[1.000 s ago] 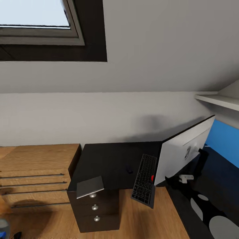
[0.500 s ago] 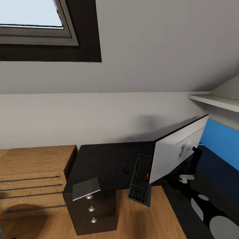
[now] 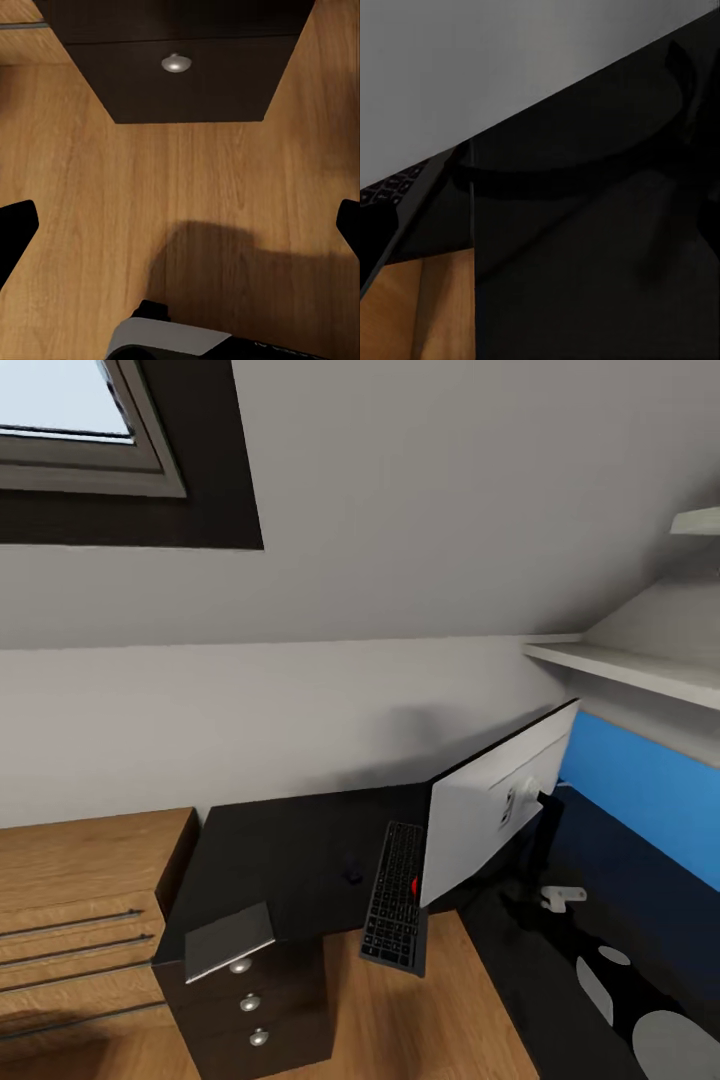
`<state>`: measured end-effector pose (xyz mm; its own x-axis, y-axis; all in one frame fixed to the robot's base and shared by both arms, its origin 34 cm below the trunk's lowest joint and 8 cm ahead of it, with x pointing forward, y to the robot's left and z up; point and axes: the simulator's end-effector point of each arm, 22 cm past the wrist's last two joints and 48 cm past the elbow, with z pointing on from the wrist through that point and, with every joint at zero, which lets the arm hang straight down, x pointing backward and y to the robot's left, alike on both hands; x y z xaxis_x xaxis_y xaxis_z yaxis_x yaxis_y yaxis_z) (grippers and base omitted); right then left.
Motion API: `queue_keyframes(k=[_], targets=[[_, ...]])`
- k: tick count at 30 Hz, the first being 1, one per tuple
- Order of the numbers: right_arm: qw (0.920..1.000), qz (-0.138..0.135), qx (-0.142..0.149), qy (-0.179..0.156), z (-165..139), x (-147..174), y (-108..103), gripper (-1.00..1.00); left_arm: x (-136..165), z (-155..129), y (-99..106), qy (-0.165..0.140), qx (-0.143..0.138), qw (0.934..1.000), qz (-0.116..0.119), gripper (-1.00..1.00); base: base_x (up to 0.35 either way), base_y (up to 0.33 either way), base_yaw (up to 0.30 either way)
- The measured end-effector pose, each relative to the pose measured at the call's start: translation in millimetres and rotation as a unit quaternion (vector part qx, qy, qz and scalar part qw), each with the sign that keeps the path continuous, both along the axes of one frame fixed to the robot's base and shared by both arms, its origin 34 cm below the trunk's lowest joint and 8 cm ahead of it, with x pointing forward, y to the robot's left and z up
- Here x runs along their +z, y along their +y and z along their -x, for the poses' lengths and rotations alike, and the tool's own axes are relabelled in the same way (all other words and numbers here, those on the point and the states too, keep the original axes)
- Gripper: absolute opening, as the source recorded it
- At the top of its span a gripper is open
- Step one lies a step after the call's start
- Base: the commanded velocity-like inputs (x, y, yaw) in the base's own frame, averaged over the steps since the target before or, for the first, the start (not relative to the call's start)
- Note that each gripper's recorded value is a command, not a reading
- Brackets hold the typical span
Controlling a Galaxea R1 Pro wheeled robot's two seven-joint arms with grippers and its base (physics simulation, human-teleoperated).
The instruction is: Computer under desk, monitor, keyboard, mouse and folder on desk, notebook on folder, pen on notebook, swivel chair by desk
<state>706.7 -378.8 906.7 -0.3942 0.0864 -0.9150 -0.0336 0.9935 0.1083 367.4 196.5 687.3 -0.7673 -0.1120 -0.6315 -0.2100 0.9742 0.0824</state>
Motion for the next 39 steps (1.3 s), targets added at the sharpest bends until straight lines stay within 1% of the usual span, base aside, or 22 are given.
queue_keyframes(k=[3, 4, 6, 10, 11, 13, 15, 18, 21, 22, 23, 24, 29, 32, 33, 35, 39], targets=[[0.9999, 0.004, 0.0, -0.011, -1, 4, -1, 1.0, 1, -1, 0, -0.002, 0.0, 1.0, 0.0, 1.0, 0.0, 0.0, -0.028], [0.9995, 0.01, 0.0, -0.031, -4, 12, -2, 1.0, 2, -3, -2, -0.005, 0.001, 1.0, 0.002, 1.0, 0.0, 0.0, -0.007], [0.9993, 0.012, -0.001, -0.036, -5, 14, -4, 1.0, 4, -7, -4, -0.009, 0.002, 1.0, 0.004, 1.0, 0.0, 0.0, -0.004], [0.9991, 0.013, -0.008, -0.039, -5, 15, -7, 1.0, 11, -17, -6, -0.02, 0.005, 0.9998, 0.009, 1.0, 0.0, 0.0, -0.002], [0.9988, 0.018, -0.025, -0.038, -5, 14, -15, 1.0, 15, -23, -7, -0.027, 0.006, 0.9996, 0.011, 1.0, 0.0, 0.0, 0.0], [0.9984, 0.022, -0.037, -0.037, -5, 14, -21, 1.0, 19, -28, -8, -0.033, 0.008, 0.9993, 0.013, 1.0, 0.0, 0.0, 0.0], [0.9982, 0.023, -0.042, -0.037, -5, 14, -23, 1.0, 21, -31, -8, -0.037, 0.009, 0.9992, 0.014, 1.0, 0.0, 0.0, 0.0], [0.9979, 0.025, -0.048, -0.037, -6, 12, -26, 1.0, 19, -34, -9, -0.033, 0.008, 0.9993, 0.015, 1.0, 0.0, 0.0, 0.0], [0.9977, 0.026, -0.051, -0.037, -7, 10, -27, 1.0, 14, -32, -10, -0.02, 0.005, 0.9997, 0.015, 1.0, 0.0, 0.0, 0.0], [0.9923, 0.043, -0.111, -0.033, -4, 8, -55, 1.0, 8, -28, -7, -0.003, 0.007, 0.9999, 0.013, 1.0, 0.0, 0.0, 0.0], [0.9902, 0.046, -0.127, -0.033, -3, 8, -63, 1.0, 7, -27, -7, -0.002, 0.007, 0.9999, 0.012, 1.0, 0.0, 0.0, 0.0], [0.9894, 0.046, -0.134, -0.033, -3, 7, -67, 1.0, 6, -27, -7, -0.001, 0.007, 0.9999, 0.012, 1.0, 0.0, 0.0, 0.0], [0.9879, 0.045, -0.144, -0.036, -4, 5, -73, 1.0, 1, -28, -6, 0.0, 0.008, 0.9999, 0.011, 1.0, 0.0, 0.0, 0.0], [0.9865, 0.048, -0.148, -0.051, -6, 9, -76, 1.0, -2, -29, -6, 0.0, 0.008, 0.9999, 0.011, 1.0, 0.0, 0.0, 0.0], [0.9857, 0.051, -0.149, -0.061, -7, 12, -77, 1.0, -3, -29, -6, 0.001, 0.008, 0.9999, 0.011, 1.0, 0.0, 0.0, 0.0], [0.985, 0.053, -0.149, -0.069, -7, 11, -77, 1.0, -4, -30, -6, 0.001, 0.008, 0.9999, 0.011, 1.0, 0.0, 0.0, 0.0], [0.984, 0.056, -0.154, -0.069, -3, 3, -81, 1.0, -8, -31, -6, 0.001, 0.008, 0.9999, 0.011, 1.0, 0.0, 0.0, 0.0]])
